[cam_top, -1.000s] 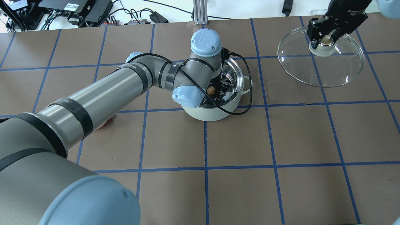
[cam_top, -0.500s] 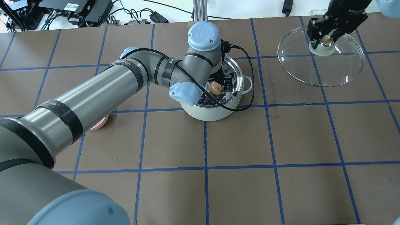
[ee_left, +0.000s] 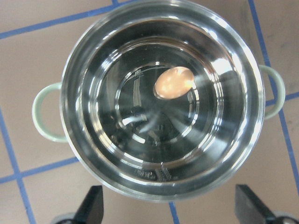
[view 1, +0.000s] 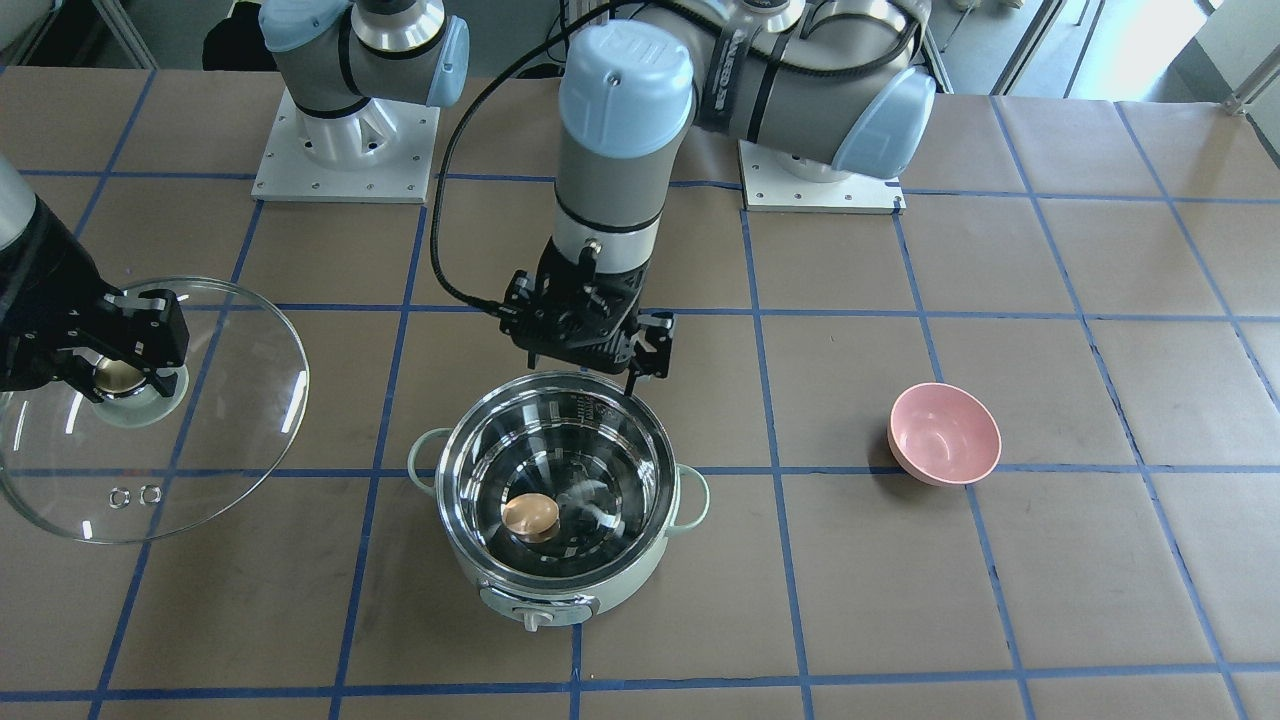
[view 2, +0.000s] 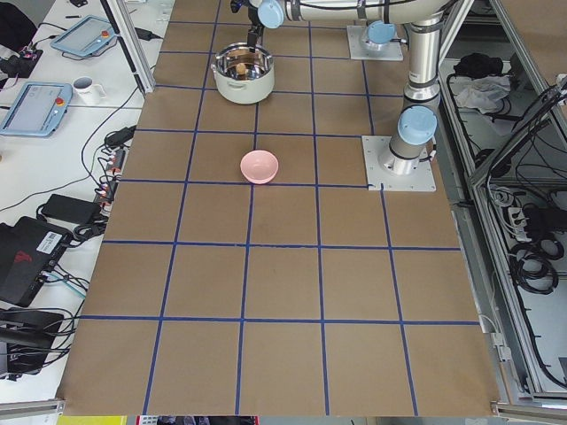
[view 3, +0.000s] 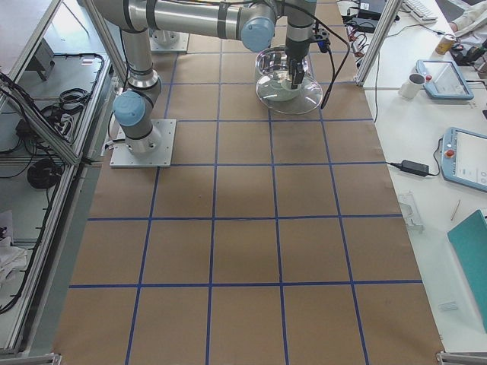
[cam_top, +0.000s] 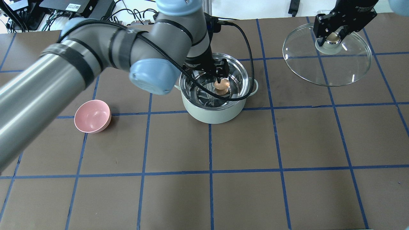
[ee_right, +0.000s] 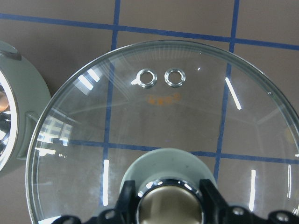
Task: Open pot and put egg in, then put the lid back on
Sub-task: 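Release the egg in the pot and raise the left gripper away, then carry the glass lid back over the pot and lower it on with the right gripper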
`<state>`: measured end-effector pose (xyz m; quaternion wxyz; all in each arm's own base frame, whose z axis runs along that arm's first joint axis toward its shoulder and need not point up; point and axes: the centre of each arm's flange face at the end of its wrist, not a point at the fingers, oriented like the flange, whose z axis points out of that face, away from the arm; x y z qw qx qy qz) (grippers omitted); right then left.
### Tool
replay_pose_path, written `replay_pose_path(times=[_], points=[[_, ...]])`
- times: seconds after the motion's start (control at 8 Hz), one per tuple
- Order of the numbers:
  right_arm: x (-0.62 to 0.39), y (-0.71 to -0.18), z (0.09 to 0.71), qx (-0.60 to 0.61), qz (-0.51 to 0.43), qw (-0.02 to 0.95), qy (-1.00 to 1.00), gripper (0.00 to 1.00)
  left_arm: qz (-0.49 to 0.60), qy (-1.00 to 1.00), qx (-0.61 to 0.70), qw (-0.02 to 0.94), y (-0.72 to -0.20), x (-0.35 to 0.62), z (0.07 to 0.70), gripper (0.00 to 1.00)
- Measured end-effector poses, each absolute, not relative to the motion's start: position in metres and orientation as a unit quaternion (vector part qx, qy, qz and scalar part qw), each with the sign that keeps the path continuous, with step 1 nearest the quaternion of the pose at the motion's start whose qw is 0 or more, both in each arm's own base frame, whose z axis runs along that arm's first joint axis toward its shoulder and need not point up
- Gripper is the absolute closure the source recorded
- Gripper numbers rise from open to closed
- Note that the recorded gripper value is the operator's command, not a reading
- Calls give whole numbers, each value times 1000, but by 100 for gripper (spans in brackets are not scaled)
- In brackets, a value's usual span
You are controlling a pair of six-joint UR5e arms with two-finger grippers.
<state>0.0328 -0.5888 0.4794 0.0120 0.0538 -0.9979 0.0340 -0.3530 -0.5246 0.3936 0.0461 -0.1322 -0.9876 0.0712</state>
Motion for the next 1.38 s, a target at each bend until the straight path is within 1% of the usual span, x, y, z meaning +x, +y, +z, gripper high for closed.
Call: replay_pose_path(times=[0.25,0.38,0.62,0.75,0.88,1.12,1.38], points=[[59,-589,484,33,45,10,-998,100,52,-993,-91,62,-499,-286,467,0],[84,-590,487,19,57,8,-998,100,32,-995,-69,61,-486,-245,491,0],[150,-590,482,-14,70,1,-997,100,4,-998,-56,42,-481,-176,505,0],[189,-591,474,-31,80,-6,-996,100,0,-998,-56,16,-481,-156,506,0],[229,-591,464,-45,89,-14,-995,100,-4,-998,-57,1,-482,-145,505,0],[292,-588,440,-65,97,-28,-993,100,-2,-998,-60,4,-480,-143,508,0],[321,-586,421,-75,91,-32,-993,100,12,-998,-63,15,-470,-146,521,0]])
